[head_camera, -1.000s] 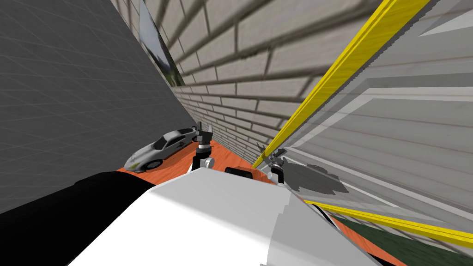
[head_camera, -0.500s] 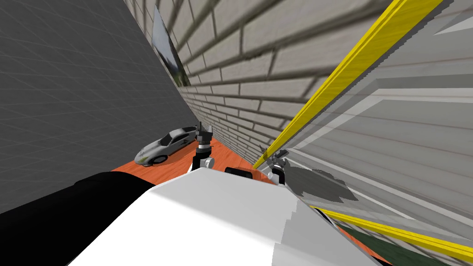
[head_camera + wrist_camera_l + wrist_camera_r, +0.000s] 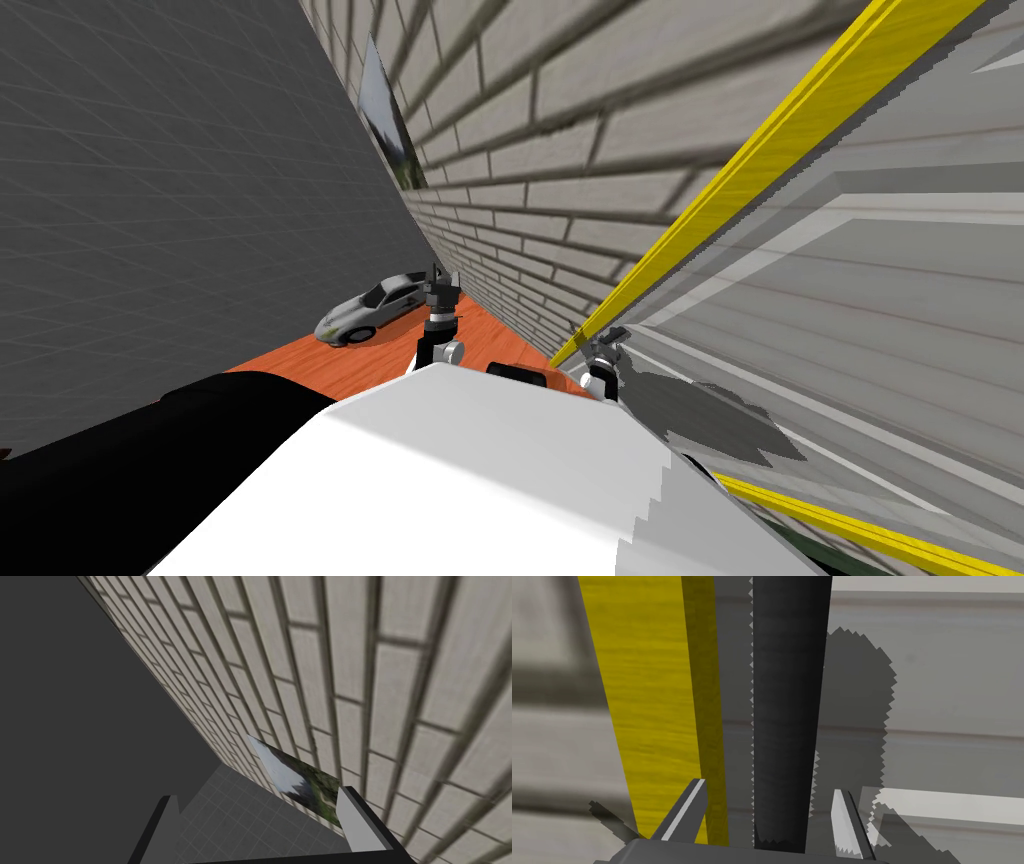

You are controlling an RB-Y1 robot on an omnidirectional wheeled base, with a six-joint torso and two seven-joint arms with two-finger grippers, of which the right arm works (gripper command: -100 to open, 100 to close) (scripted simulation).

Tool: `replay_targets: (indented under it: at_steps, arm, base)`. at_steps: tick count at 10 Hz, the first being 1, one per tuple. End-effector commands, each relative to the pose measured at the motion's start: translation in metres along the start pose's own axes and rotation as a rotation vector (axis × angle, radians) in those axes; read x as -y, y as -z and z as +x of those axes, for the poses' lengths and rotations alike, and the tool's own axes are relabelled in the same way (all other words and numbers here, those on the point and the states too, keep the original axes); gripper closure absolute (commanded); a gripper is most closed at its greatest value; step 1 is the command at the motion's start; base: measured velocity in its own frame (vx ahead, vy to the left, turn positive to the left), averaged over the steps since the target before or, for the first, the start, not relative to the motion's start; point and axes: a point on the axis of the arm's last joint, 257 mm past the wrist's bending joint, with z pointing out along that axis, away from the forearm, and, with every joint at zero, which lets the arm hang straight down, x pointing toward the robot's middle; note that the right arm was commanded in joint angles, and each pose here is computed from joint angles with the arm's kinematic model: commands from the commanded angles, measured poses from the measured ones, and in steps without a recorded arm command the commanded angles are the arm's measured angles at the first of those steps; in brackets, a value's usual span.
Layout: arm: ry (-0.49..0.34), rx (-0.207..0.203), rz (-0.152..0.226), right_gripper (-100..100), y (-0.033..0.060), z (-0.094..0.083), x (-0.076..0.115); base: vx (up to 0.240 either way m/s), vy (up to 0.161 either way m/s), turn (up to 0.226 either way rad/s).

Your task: Pull the door open

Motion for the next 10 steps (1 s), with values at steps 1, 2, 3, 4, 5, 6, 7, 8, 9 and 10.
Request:
replay_targets:
  at_steps: [1,2,3,4,5,6,7,8,9,10]
  arm:
    - [0.003,0.001,-0.005,100,-0.0005,0.000,-0.004]
    - [0.003,0.001,-0.005,100,-0.0005,0.000,-0.004]
    - [0.003,0.001,-0.005,100,-0.0005,0.000,-0.004]
    - [0.003,0.001,-0.005,100,-0.0005,0.000,-0.004]
    - [0.003,0.001,-0.005,100,-0.0005,0.000,-0.004]
    - [0.004,-0.001,0.015,100,0.0002,0.000,0.001]
    - [0.005,-0.002,0.028,100,0.0000,0.001,0.004]
    - [0.005,-0.002,0.035,100,-0.0001,0.001,0.006]
    - [0.005,-0.003,0.049,100,-0.0002,0.002,0.010]
    - [0.005,-0.004,0.065,100,-0.0003,0.003,0.014]
  base:
    - [0.003,0.009,-0.049]
    - [0.008,-0.001,-0.008]
    - [0.000,0.000,0.000]
    - [0.000,0.000,0.000]
    - [0.000,0.000,0.000]
    - [-0.115,-0.010,0.048]
    - [-0.185,-0.028,0.077]
    - [-0.193,-0.020,0.067]
    - [-0.183,0.016,0.049]
    - [-0.193,0.025,0.050]
